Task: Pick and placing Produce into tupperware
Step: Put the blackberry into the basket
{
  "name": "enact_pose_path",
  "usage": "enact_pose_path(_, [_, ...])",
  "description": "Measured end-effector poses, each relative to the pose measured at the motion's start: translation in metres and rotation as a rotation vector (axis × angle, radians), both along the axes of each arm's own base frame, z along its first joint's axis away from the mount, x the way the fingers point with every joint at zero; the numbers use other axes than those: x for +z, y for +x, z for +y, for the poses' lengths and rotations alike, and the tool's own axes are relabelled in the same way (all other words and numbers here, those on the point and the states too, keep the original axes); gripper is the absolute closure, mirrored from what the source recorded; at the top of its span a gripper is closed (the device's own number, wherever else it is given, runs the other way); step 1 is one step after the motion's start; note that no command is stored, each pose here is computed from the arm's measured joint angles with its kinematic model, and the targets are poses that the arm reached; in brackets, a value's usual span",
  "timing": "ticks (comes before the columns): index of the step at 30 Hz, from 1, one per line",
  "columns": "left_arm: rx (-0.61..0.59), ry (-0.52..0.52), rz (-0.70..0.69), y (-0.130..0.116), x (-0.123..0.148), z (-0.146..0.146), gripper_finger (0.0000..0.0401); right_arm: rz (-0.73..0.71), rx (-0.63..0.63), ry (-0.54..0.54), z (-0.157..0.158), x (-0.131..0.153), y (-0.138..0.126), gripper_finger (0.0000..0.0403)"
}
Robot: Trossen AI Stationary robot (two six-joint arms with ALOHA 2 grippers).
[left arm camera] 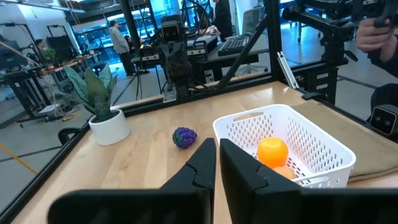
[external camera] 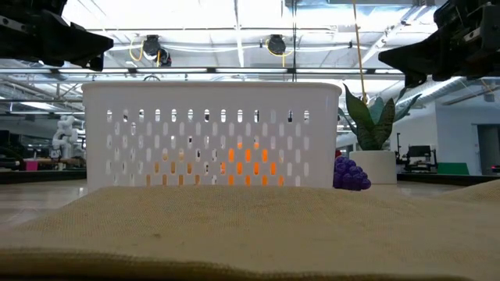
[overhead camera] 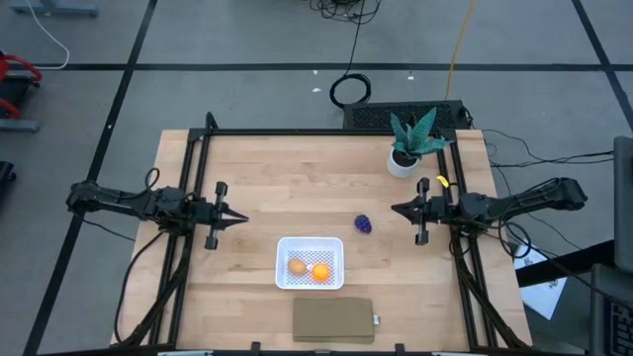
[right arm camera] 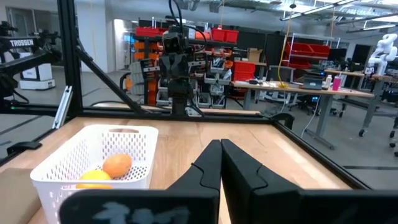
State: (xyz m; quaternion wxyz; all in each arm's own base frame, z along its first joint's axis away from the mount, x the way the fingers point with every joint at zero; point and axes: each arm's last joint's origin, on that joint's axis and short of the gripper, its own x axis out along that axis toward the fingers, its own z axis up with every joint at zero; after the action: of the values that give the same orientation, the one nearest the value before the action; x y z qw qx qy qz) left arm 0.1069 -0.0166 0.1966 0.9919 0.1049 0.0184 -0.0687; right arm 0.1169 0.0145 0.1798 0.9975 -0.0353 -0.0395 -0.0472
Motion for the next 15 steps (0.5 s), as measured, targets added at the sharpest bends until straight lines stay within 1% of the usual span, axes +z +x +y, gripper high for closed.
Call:
enact_pose_path(4, [0.0, -0.001, 0.0, 0.0, 0.0, 0.0, 0.0374, 0.006, 0.0, 0.002, 0.0, -0.001, 0.001, 0.0403])
enact_pose_path(8, [0.0, -0.001, 0.0, 0.0, 0.0, 0.0, 0.0383, -0.011, 0.0, 0.006, 0.001, 0.001, 0.003, 0.0403])
enact_pose_path(11, [0.0, -0.001, 0.0, 0.0, 0.0, 0.0, 0.0392, 0.052, 0.0, -0.001, 0.001, -0.005, 0.007, 0.0403])
enact_pose_path(15, [0.0, -0.001, 0.0, 0.0, 0.0, 0.0, 0.0399, 0.076, 0.0, 0.004, 0.003, 0.008, 0.017, 0.0403])
